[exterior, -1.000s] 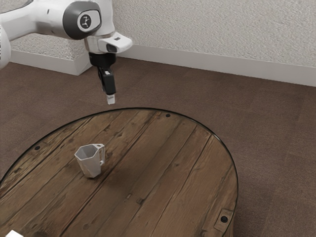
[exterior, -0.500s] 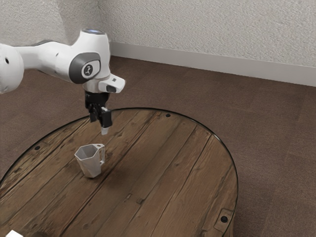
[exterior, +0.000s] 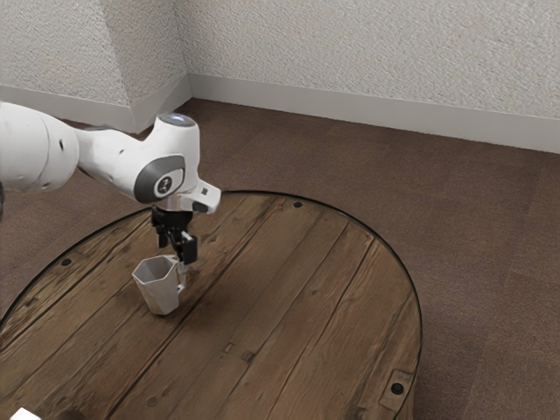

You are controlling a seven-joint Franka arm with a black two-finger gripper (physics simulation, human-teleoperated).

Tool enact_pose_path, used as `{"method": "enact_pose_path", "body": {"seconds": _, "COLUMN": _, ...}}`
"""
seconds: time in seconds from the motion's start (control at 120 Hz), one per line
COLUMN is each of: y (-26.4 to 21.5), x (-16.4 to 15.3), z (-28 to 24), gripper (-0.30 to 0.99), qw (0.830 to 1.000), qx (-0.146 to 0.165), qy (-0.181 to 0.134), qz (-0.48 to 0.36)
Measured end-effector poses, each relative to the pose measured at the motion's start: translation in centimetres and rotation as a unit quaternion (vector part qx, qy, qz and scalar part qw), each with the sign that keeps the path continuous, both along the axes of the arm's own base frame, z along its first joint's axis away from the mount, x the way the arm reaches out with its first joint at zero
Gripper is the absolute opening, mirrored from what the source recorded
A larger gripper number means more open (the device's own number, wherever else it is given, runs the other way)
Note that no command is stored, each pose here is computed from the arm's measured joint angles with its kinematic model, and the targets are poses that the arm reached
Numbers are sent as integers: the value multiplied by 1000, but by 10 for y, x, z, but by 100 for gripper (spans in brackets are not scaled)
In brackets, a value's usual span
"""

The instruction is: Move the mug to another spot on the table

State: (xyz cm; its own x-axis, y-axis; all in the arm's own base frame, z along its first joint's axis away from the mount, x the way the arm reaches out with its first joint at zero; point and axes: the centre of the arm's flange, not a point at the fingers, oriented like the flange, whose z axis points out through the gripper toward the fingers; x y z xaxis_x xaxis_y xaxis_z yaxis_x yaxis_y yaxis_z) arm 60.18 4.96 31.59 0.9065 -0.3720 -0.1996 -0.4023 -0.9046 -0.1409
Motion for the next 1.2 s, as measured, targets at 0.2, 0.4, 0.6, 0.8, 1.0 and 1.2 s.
{"method": "enact_pose_path", "body": {"seconds": 0.2, "y": 0, "x": 7, "z": -21, "gripper": 69, "qw": 1000, "qx": -18, "qy": -1, "qz": 13}}
{"method": "enact_pose_path", "body": {"seconds": 0.4, "y": 2, "x": 13, "z": -37, "gripper": 69, "qw": 998, "qx": -44, "qy": -2, "qz": 41}}
{"method": "enact_pose_path", "body": {"seconds": 0.6, "y": 14, "x": 10, "z": -46, "gripper": 69, "qw": 998, "qx": -41, "qy": 5, "qz": 48}}
{"method": "enact_pose_path", "body": {"seconds": 0.8, "y": 18, "x": 9, "z": -54, "gripper": 41, "qw": 998, "qx": -36, "qy": 11, "qz": 48}}
{"method": "enact_pose_path", "body": {"seconds": 1.0, "y": 15, "x": 9, "z": -49, "gripper": 13, "qw": 999, "qx": -23, "qy": 12, "qz": 35}}
{"method": "enact_pose_path", "body": {"seconds": 1.2, "y": 16, "x": -1, "z": -33, "gripper": 6, "qw": 997, "qx": -5, "qy": 48, "qz": 65}}
